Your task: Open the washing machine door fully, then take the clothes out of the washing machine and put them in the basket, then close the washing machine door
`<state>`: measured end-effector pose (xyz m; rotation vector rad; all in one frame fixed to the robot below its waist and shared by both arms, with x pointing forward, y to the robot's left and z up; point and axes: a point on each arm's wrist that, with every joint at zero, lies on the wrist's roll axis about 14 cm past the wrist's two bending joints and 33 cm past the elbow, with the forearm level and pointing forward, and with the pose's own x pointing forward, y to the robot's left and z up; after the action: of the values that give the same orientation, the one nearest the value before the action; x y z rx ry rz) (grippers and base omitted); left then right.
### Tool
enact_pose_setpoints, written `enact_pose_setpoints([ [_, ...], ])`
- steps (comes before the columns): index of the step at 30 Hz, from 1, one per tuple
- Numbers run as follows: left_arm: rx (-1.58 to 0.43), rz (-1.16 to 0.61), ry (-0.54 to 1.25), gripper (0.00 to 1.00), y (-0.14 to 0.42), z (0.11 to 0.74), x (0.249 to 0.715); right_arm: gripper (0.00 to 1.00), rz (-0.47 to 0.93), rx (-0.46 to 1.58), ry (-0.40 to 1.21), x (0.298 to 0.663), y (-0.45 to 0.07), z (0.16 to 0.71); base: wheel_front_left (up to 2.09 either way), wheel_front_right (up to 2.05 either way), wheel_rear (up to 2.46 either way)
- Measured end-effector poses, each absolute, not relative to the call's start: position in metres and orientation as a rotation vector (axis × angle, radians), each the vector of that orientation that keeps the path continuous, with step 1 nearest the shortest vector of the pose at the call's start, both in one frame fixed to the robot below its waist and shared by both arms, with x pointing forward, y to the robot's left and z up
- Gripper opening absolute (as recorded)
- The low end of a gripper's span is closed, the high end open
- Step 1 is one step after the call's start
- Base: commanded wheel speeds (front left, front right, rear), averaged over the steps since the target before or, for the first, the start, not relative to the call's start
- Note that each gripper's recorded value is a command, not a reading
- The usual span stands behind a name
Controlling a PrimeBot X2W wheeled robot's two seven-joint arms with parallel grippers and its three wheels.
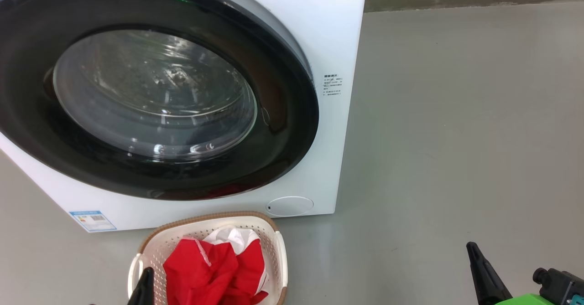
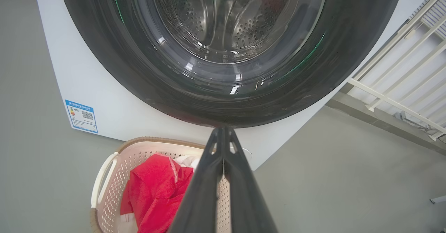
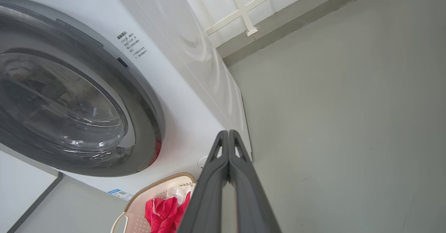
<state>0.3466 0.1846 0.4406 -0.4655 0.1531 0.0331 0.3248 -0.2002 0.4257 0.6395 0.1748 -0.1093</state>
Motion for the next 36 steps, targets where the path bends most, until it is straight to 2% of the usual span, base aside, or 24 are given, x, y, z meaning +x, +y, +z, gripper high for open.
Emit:
enact_pose_setpoints([
  [36,-0.846,0.096,0.157,0.00,0.191,0.446,0.355,0.00,-0.157,0.958,0.156,0.340,-0.206,0.436,0.00,0.00,0.00],
])
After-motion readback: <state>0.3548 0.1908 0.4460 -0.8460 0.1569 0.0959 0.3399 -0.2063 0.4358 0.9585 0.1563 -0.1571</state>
